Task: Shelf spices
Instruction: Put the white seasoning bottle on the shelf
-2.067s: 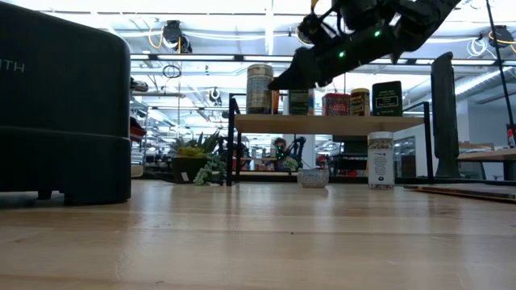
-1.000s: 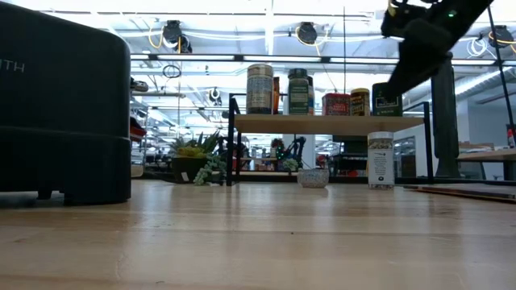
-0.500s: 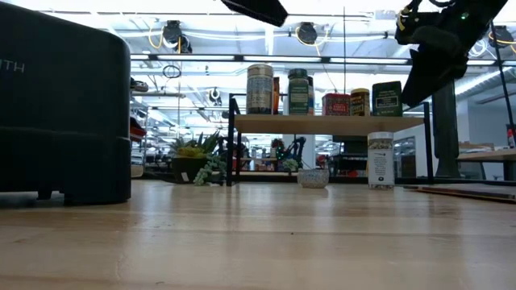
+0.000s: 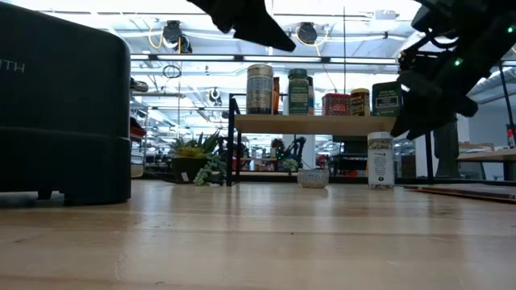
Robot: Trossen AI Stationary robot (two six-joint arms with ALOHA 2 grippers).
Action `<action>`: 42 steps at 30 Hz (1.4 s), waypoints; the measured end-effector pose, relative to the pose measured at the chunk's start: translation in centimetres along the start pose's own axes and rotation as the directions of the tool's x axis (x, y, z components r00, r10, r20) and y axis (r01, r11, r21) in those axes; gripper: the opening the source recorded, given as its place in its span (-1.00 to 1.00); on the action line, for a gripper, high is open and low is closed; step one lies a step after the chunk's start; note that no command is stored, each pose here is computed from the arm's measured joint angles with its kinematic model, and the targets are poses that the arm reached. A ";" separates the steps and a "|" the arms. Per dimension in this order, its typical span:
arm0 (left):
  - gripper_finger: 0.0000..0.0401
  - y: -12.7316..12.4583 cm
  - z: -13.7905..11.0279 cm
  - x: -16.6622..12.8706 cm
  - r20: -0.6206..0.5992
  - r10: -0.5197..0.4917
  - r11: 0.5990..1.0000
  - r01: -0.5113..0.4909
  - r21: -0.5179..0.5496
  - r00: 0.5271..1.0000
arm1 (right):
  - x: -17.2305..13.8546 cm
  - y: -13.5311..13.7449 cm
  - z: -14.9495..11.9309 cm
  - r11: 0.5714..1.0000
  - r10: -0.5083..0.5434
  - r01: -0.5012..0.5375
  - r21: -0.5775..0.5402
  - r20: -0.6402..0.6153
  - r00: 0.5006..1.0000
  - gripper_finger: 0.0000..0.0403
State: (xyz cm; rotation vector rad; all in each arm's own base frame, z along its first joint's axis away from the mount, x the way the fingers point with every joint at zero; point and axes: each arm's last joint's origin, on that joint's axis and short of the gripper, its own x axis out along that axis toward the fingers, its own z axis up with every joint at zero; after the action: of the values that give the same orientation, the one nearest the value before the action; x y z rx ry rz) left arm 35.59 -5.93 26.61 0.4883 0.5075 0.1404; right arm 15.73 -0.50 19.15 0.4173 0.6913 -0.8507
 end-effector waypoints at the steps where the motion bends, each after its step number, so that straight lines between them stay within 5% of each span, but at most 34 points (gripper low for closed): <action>1: 0.24 0.2 -0.1 0.1 -0.002 -0.003 1.000 0.003 0.009 1.000 | 0.2 0.0 -0.1 1.000 0.000 0.000 0.010 0.023 1.000 0.26; 8: 0.24 1.5 -0.4 0.8 0.044 -0.106 0.994 0.107 -0.009 0.993 | 0.8 1.0 0.3 0.996 0.071 -0.076 0.040 0.124 0.990 0.33; 17: 0.24 1.5 -0.4 0.8 0.068 -0.147 0.987 0.151 -0.053 0.987 | 1.4 1.0 0.5 0.999 -0.012 0.003 0.053 0.168 0.986 0.54; 42: 0.24 1.3 -0.2 0.7 0.077 -0.171 0.983 0.175 -0.050 0.982 | 4.2 2.0 -0.9 0.985 -0.121 0.104 0.136 0.117 0.986 0.54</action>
State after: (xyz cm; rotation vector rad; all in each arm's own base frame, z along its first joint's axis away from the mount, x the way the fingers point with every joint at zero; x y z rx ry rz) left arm 36.08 -4.54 26.72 0.3907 0.4712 -0.0304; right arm 18.94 -1.04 15.68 0.4397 0.5494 -1.0239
